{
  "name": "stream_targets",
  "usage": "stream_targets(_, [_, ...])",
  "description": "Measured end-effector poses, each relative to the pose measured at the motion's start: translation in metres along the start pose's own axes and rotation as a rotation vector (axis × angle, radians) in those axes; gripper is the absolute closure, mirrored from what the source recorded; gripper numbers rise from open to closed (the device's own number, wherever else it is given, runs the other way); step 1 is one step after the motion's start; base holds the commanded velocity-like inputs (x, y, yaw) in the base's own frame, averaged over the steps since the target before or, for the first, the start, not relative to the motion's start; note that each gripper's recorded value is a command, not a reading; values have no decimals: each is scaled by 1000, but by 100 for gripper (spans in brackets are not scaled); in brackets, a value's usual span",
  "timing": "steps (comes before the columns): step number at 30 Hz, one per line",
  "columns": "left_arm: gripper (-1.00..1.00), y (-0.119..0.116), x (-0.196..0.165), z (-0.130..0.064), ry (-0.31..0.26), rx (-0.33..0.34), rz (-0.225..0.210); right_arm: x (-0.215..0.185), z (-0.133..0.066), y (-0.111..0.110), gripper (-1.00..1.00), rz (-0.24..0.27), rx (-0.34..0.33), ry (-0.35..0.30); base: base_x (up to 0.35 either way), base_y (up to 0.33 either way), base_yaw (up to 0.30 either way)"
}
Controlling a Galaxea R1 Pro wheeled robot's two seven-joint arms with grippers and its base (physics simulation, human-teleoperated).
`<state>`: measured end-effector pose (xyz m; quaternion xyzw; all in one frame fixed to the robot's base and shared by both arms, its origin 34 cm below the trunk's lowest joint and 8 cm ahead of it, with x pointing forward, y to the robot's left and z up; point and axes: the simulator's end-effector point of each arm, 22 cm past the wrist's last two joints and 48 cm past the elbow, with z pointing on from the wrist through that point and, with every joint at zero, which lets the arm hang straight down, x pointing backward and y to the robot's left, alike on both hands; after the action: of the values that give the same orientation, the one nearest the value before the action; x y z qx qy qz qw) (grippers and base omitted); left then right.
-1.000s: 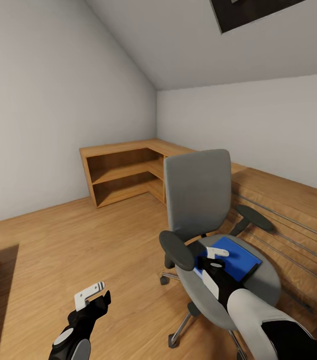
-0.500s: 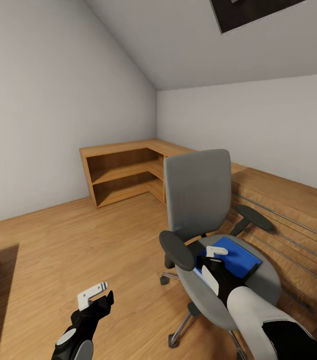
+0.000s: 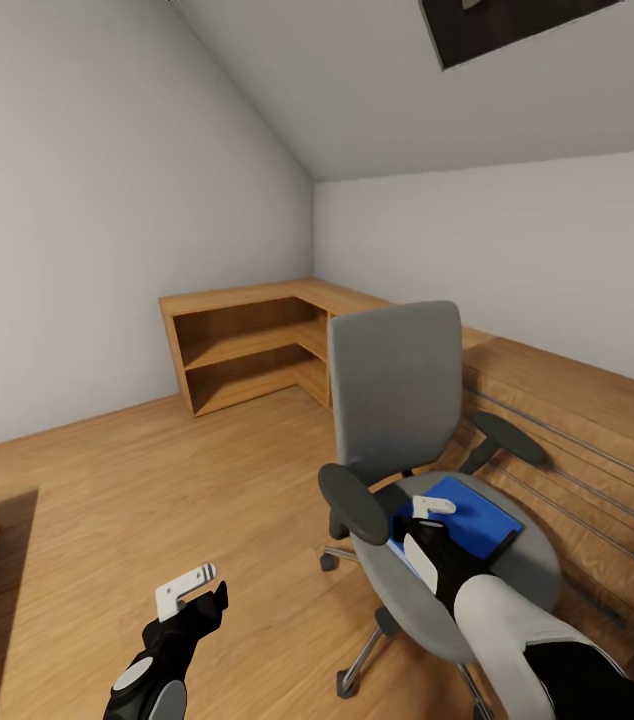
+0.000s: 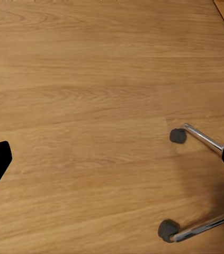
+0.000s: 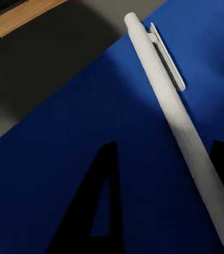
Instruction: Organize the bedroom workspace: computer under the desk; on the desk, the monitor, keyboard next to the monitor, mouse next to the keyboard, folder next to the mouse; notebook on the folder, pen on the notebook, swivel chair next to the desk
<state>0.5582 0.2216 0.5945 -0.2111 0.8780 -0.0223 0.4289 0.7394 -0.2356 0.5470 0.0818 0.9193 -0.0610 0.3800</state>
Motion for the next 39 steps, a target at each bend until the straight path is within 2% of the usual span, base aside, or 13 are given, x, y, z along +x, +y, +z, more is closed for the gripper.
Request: stream_targets(39, [-100, -1, -4, -2, 0, -1, 1, 1, -2, -1, 100, 2, 1, 10, 0, 0, 0])
